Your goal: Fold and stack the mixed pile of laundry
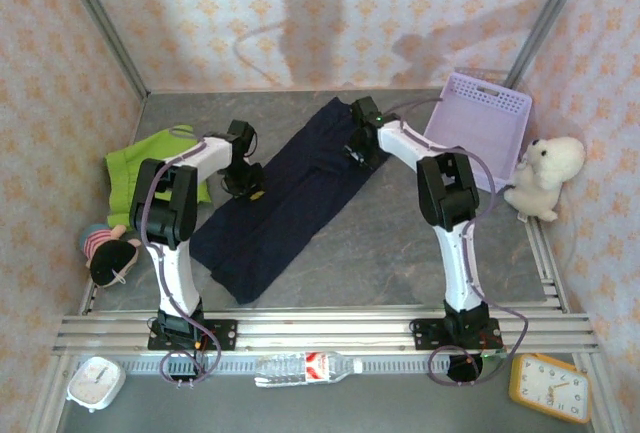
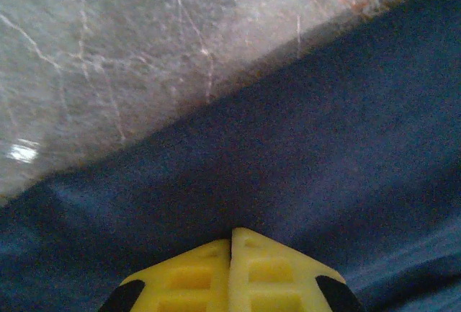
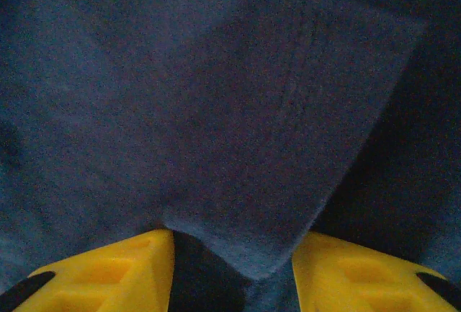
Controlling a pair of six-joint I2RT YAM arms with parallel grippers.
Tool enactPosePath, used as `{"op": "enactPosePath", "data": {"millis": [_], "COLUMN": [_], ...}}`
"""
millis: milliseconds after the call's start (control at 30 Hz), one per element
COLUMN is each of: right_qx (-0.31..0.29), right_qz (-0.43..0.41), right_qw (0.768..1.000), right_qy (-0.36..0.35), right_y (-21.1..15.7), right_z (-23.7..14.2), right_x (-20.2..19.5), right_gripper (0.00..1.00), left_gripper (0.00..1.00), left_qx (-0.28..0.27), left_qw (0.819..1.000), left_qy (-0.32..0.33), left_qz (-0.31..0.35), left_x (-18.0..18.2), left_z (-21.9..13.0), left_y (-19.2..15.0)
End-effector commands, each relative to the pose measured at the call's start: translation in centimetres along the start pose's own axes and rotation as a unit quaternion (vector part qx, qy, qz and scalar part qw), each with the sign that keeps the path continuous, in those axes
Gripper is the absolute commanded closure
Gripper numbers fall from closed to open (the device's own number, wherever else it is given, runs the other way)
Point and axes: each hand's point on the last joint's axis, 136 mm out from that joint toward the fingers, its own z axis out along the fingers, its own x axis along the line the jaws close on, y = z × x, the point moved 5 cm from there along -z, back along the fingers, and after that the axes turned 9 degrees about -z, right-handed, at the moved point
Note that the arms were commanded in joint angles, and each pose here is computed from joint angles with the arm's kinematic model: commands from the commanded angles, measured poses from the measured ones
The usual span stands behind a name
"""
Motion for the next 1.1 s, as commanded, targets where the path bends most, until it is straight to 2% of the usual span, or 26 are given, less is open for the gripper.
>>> {"op": "enactPosePath", "data": {"millis": [0, 167, 300, 367, 433, 500, 567, 767, 933, 1067], "right_qx": [0.010, -0.001, -0.013, -0.027, -0.039, -0.038, -0.030, -0.005, 0.044, 0.044], "right_qz": [0.010, -0.003, -0.014, -0.029, -0.049, -0.061, -0.069, -0.096, -0.113, -0.112], "right_qw": [0.999, 1.000, 0.996, 0.993, 0.992, 0.992, 0.993, 0.994, 0.992, 0.993], "right_qy": [-0.045, 0.019, 0.088, 0.108, 0.108, 0.103, 0.094, 0.047, 0.019, -0.003], "right_y": [2.8, 7.0, 10.1, 11.1, 11.5, 11.1, 10.1, 5.3, 1.9, 1.4], "right_z": [2.8, 3.6, 2.9, 1.5, -0.7, -2.4, -3.7, -6.5, -4.9, -2.9], "right_x": [-2.9, -1.3, 1.0, 1.9, 2.5, 2.5, 2.2, 0.4, 0.0, 0.4], "right_gripper": [0.55, 0.53, 0.42, 0.37, 0.35, 0.35, 0.35, 0.35, 0.34, 0.34], "left_gripper": [1.00, 1.00, 1.00, 0.98, 0.89, 0.73, 0.64, 0.64, 0.63, 0.63], "left_qx": [0.053, 0.066, 0.051, 0.036, 0.017, -0.002, -0.011, 0.000, 0.021, 0.035], "left_qw": [0.998, 0.997, 0.997, 0.997, 0.998, 0.999, 0.998, 0.993, 0.990, 0.988], "left_qy": [0.027, -0.007, -0.045, -0.058, -0.064, -0.054, -0.053, -0.081, -0.098, -0.096], "left_qz": [-0.033, -0.043, -0.037, -0.032, -0.019, 0.006, 0.032, 0.082, 0.100, 0.111], "left_x": [1.3, -1.9, -5.5, -6.5, -7.2, -7.6, -8.4, -11.8, -12.8, -12.8], "left_z": [3.2, 3.6, 1.7, 0.2, -1.3, -2.3, -2.8, -2.0, -0.1, 1.4], "left_y": [-3.0, -5.5, -6.7, -6.6, -6.0, -5.4, -4.8, -3.4, -3.3, -3.4]}}
